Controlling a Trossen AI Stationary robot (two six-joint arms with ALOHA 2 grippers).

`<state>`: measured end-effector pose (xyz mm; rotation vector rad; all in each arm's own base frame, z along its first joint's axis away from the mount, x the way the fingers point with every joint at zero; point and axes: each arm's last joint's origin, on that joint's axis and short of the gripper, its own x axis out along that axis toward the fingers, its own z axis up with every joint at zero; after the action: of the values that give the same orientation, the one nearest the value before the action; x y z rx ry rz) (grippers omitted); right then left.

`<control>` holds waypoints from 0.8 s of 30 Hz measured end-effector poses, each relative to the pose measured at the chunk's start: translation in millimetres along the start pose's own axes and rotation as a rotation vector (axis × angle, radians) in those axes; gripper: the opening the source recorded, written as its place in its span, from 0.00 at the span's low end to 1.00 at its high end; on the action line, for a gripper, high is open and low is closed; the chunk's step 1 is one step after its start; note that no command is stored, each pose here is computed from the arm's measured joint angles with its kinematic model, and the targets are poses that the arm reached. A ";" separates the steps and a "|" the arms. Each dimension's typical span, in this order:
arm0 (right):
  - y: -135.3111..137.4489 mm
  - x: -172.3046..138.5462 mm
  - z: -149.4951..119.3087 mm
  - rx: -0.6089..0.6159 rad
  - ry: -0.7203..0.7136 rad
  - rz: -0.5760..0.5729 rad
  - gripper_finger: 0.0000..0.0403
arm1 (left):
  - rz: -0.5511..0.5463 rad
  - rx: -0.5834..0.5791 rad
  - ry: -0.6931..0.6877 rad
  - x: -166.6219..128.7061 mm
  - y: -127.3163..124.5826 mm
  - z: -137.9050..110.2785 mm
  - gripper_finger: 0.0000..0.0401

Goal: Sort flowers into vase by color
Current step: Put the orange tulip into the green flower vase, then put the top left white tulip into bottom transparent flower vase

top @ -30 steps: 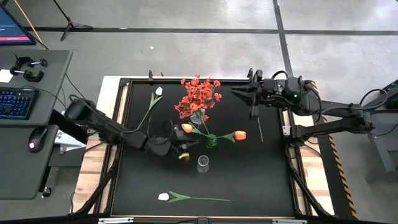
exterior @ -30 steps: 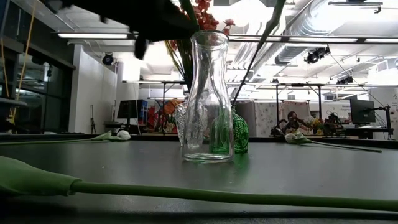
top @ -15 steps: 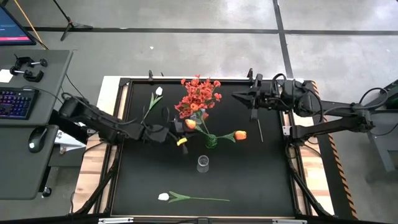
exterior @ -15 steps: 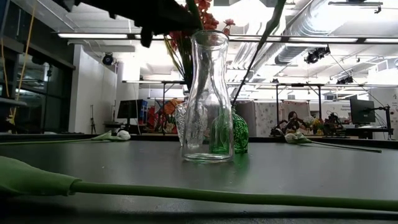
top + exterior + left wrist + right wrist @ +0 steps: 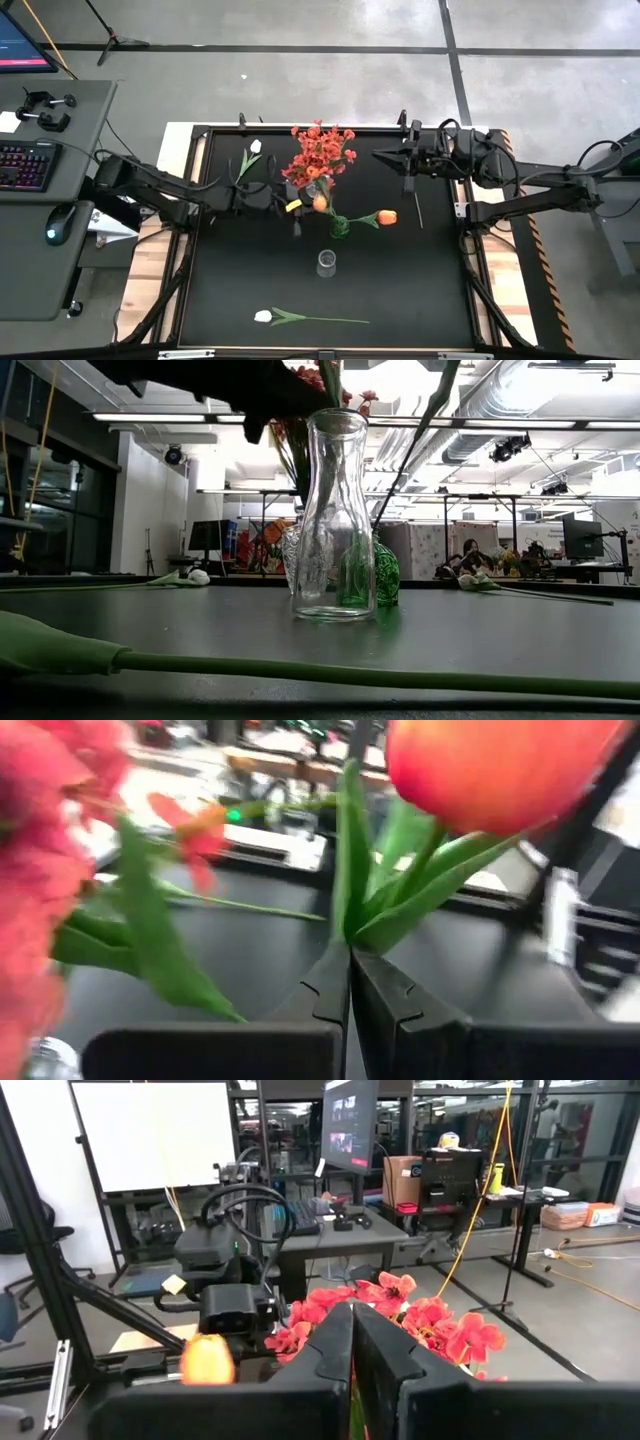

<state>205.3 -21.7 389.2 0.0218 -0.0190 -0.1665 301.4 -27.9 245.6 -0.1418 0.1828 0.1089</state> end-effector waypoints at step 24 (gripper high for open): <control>-0.8 -5.8 2.9 -0.022 -0.012 -0.002 0.00 | 0.756 -0.539 0.753 -137.4 88.4 -19.9 0.00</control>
<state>199.4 -21.5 392.0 -0.0007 -0.0296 -0.1690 153.0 43.1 240.6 -0.6492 0.9574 0.8652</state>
